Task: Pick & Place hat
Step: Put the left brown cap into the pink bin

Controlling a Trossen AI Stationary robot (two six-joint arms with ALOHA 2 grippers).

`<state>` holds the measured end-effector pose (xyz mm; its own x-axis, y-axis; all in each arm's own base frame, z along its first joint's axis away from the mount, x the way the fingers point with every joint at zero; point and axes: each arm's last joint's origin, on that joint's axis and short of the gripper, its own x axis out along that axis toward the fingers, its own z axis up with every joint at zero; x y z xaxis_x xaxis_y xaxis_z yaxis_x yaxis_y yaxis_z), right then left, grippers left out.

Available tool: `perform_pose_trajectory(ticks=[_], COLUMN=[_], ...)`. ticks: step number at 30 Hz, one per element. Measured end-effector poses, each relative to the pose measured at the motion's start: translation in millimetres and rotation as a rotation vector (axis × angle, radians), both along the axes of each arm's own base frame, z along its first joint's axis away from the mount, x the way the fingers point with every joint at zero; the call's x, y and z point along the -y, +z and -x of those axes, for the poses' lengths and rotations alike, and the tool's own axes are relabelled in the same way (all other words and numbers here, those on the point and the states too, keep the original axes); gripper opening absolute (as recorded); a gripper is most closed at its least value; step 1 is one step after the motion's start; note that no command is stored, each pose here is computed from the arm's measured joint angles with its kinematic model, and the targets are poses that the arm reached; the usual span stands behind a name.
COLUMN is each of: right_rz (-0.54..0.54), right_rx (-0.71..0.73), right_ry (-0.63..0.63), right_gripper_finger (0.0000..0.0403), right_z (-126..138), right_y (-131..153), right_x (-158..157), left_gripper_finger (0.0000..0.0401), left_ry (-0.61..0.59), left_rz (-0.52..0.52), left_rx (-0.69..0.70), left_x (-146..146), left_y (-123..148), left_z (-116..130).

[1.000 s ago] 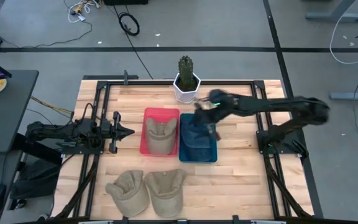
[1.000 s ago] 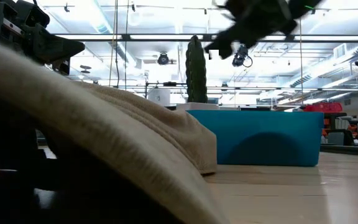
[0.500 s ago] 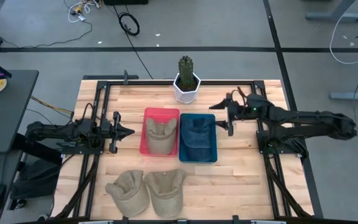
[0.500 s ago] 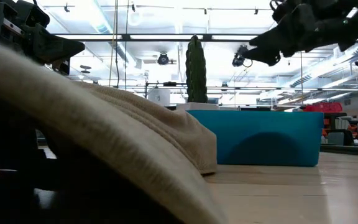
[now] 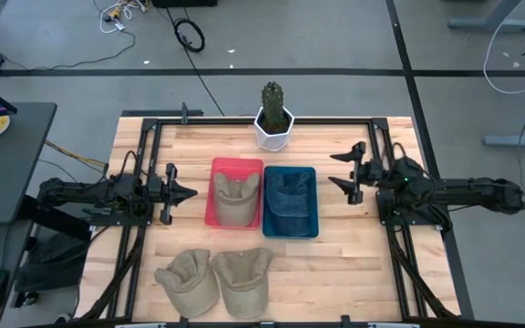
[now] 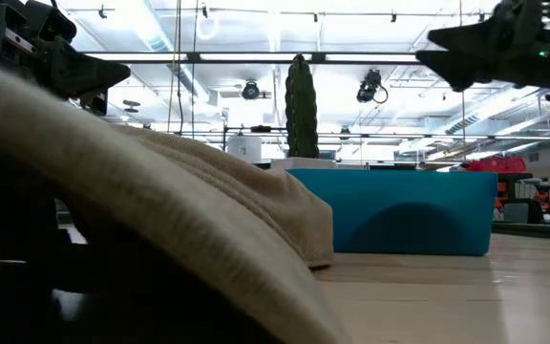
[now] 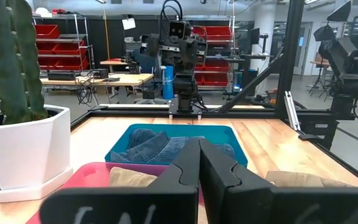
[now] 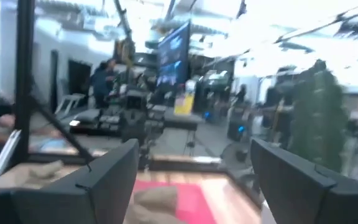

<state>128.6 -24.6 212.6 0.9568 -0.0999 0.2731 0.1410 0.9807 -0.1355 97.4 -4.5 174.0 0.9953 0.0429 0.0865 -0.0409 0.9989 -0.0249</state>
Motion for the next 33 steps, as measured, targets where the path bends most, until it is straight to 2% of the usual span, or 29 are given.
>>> perform_pose_trajectory(ticks=[7, 20, 28, 33], right_rz=[0.023, 0.032, -0.004, 0.072], right_rx=[0.102, 0.141, 0.036, -0.218], right_ry=[-0.02, -0.02, -0.107, -0.116], right_gripper_finger=[0.0312, 0.0312, 0.0312, 0.0312], right_z=[20, 43, 40, 36], right_y=[-1, 0, -11, -33], right_x=[-4, -9, -5, -4], left_gripper_finger=[0.0003, 0.0003, 0.0003, 0.0003], left_ry=[0.0, 0.0, -0.001, -0.001], left_rz=[0.0, 0.0, 0.0, 0.0], left_rx=[0.0, 0.0, -0.003, -0.001], left_x=[0, 0, 0, 0], left_y=[0, 0, 0, 0], left_z=[0, 0, 0, 0])
